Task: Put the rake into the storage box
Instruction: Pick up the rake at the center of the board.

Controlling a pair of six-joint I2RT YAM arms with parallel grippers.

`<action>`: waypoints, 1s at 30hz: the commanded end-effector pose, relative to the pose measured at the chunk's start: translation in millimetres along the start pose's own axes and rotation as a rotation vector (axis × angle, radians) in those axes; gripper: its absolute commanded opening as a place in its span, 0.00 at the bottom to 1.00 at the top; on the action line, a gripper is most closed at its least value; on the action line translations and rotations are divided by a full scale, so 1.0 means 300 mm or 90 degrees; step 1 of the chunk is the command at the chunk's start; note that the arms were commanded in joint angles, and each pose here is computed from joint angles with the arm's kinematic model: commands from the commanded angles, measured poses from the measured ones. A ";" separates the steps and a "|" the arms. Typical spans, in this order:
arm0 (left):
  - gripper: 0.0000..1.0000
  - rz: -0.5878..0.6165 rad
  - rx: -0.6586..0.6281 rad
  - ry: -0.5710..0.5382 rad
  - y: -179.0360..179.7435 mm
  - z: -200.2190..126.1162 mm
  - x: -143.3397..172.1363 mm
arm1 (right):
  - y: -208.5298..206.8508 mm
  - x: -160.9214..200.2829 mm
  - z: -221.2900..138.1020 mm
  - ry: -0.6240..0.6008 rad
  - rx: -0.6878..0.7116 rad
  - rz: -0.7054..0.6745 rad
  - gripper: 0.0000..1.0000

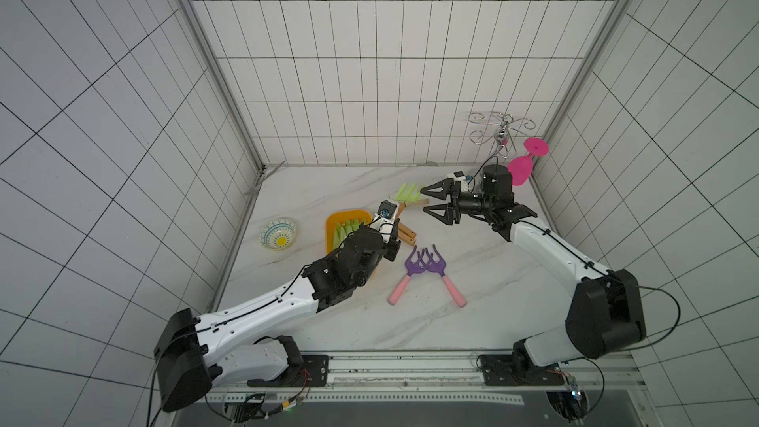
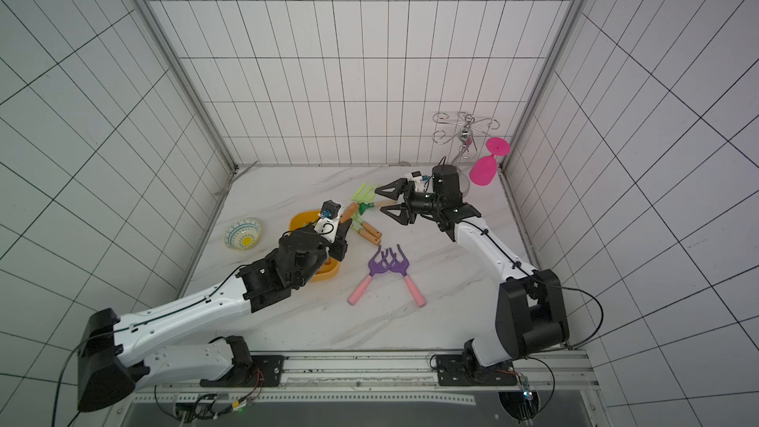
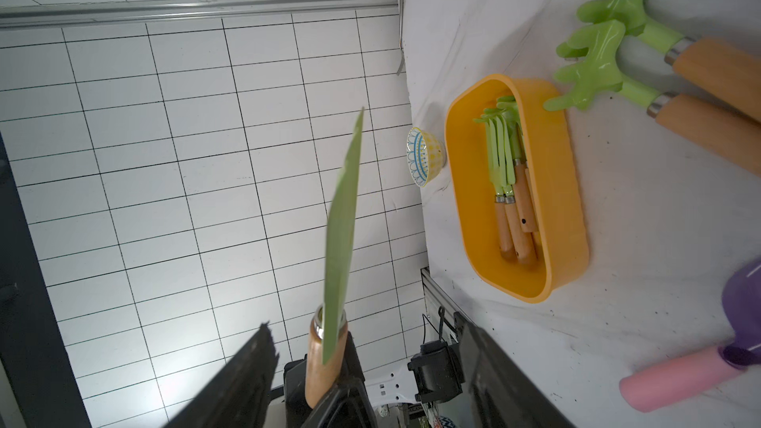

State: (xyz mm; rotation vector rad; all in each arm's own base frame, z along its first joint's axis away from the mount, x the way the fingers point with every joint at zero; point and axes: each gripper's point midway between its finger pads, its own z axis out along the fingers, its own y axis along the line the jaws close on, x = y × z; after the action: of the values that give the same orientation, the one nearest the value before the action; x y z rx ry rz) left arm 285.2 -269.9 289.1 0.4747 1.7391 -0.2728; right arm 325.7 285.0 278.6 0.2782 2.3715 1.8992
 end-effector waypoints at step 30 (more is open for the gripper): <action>0.00 0.099 -0.117 -0.040 -0.077 0.053 0.007 | 0.148 0.072 0.153 0.071 -0.072 -0.030 0.42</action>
State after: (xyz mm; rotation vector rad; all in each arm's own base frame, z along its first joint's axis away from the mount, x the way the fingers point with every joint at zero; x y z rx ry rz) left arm 286.7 -295.6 271.3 0.4932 1.6592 -0.0304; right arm 317.3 339.4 296.2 0.1895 2.3475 2.0668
